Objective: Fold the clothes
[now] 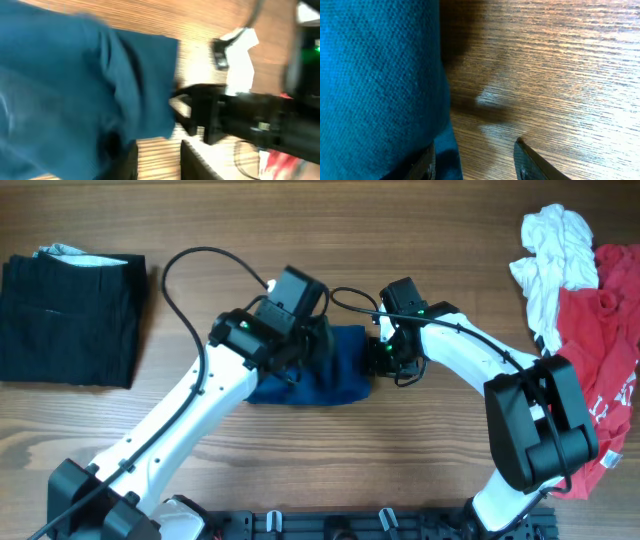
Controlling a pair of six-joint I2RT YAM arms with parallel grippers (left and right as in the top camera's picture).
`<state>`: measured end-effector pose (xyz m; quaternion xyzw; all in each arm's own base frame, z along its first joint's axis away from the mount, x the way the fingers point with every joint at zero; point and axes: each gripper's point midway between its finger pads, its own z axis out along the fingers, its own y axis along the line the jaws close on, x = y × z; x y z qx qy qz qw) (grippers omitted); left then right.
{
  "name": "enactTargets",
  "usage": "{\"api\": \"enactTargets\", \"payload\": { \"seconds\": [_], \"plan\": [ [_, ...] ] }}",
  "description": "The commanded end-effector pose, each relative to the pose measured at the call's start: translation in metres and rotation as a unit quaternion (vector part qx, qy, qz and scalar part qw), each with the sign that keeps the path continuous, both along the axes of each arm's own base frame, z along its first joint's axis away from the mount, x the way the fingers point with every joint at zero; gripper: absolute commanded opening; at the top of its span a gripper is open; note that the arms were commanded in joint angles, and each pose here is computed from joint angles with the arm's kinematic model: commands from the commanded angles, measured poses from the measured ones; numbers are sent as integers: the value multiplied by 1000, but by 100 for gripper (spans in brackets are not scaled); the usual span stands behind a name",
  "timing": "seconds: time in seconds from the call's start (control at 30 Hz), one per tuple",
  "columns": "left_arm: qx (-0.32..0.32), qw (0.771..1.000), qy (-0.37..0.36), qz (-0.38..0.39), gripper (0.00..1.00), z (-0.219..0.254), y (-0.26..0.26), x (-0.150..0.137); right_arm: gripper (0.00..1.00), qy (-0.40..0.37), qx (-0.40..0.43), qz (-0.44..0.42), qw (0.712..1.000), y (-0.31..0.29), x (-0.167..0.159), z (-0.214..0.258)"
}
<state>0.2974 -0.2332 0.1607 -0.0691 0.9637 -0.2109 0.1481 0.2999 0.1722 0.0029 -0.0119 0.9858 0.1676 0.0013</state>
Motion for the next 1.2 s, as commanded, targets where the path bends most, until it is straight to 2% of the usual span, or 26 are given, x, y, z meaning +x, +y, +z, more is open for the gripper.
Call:
{"api": "enactTargets", "payload": {
  "seconds": [0.0, 0.1, 0.2, 0.3, 0.37, 0.43, 0.5, 0.53, 0.57, 0.7, 0.8, 0.9, 0.97, 1.0, 1.03, 1.07, 1.1, 1.13, 1.17],
  "plan": [
    [-59, 997, -10, -46, 39, 17, -36, -6, 51, 18, 9, 4, 1000, 6, -8, -7],
    [-43, 997, -25, -50, 33, 17, -24, 2, 51, 22, 6, 6, 1000, 5, -11, -7],
    [-4, 1000, -15, 18, 32, 14, 28, 17, 56, 20, 2, 14, 1000, 2, -10, -4],
    [10, 994, -59, 87, 36, 37, 105, 46, 57, -23, 3, -11, 1000, -11, 16, 42],
    [24, 986, -49, 158, 36, 35, 157, 53, 57, -83, 21, -7, 996, -8, 29, 93],
    [47, 979, -22, 199, 37, 22, 188, 52, 57, -129, 39, 13, 991, 2, 28, 129],
    [60, 972, 16, 226, 37, 3, 209, 51, 57, -148, 75, 70, 984, 27, 10, 150],
    [63, 971, 30, 230, 38, -5, 213, 50, 57, -140, 83, 94, 982, 41, -3, 151],
    [74, 967, 76, 233, 39, -31, 217, 47, 59, -119, 83, 161, 976, 74, -36, 139],
    [73, 961, 144, 223, 40, -66, 211, 40, 63, -107, 55, 226, 967, 113, -72, 119],
    [68, 958, 173, 217, 43, -83, 207, 38, 63, -114, 44, 235, 964, 130, -78, 108],
    [68, 957, 186, 215, 43, -89, 205, 36, 62, -123, -13, 194, 973, 127, -63, 85],
    [68, 957, 185, 215, 43, -89, 205, 36, 62, -120, -17, 187, 975, 130, -59, 74],
    [68, 957, 185, 215, 43, -89, 205, 36, 59, -118, -21, 185, 975, 130, -58, 70],
    [68, 957, 185, 215, 43, -89, 205, 36, 51, -116, -23, 180, 976, 132, -56, 65],
    [68, 957, 185, 215, 42, -89, 205, 36, 23, -115, -28, 169, 978, 131, -54, 62],
    [68, 957, 185, 215, 43, -89, 205, 36, 9, -116, -37, 151, 981, 128, -51, 62],
    [68, 956, 186, 215, 43, -89, 205, 36, 4, -124, -63, 111, 984, 115, -45, 66],
    [68, 957, 186, 214, 42, -89, 205, 36, 4, -129, -88, 62, 986, 100, -39, 72]
  ]
}}
